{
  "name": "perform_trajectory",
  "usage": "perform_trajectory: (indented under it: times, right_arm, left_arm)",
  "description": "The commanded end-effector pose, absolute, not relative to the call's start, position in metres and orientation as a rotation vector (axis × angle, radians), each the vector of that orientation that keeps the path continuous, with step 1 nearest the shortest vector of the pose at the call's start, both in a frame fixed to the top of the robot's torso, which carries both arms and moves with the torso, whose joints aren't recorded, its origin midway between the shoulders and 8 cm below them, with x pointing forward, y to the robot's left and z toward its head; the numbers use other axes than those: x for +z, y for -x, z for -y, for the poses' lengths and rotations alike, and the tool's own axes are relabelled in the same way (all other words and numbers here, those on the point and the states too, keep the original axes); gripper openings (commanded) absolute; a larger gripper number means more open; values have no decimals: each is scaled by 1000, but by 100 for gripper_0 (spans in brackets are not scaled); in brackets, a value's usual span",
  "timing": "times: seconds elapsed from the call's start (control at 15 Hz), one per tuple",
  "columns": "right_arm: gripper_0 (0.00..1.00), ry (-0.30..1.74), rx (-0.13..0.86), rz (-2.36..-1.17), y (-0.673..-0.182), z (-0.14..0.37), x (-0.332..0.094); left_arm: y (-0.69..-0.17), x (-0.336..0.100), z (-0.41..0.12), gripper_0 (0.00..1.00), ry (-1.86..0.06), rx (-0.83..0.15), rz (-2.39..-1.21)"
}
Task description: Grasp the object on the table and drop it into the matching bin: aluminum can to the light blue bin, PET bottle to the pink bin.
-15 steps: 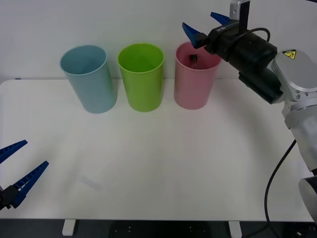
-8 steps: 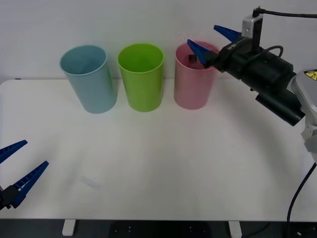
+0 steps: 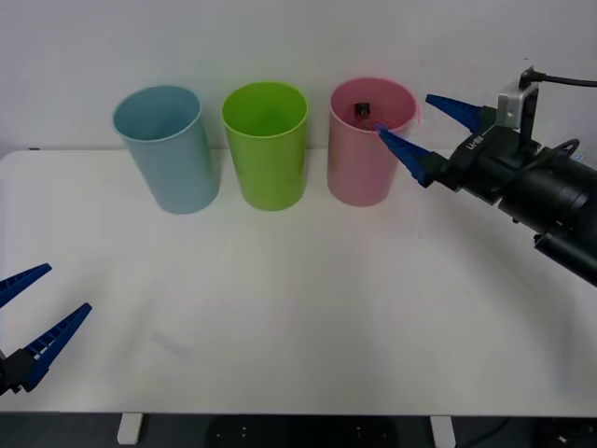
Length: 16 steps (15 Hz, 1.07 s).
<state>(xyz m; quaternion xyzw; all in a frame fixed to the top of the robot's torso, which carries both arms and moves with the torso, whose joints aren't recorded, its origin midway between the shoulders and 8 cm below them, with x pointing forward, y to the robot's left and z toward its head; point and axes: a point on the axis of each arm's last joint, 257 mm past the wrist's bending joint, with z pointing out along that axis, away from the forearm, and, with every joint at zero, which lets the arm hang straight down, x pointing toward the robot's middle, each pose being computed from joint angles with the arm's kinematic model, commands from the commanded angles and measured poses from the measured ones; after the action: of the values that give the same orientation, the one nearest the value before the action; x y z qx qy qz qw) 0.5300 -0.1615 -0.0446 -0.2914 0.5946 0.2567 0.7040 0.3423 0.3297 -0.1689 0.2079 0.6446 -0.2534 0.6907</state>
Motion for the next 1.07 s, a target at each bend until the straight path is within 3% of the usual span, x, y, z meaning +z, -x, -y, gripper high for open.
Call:
perform_trajectory:
  times: [0.07,0.4,0.73,1.07]
  right_arm:
    - [100,702,596,-1348,-504,175,-64]
    - [100,791,614,-1391,-465,200,-100]
    - [100,904,523,-1381,-439,220,-129]
    - [100,953,544,-1438,-407,240,-156]
  left_arm:
    - [-342,-169,-330,100,-465,-567,-1441]
    - [-342,-169,-330,100,-465,-567,-1441]
    - [-342,-169,-330,100,-465,-567,-1441]
    - [-342,-169,-330,100,-465,-567,-1441]
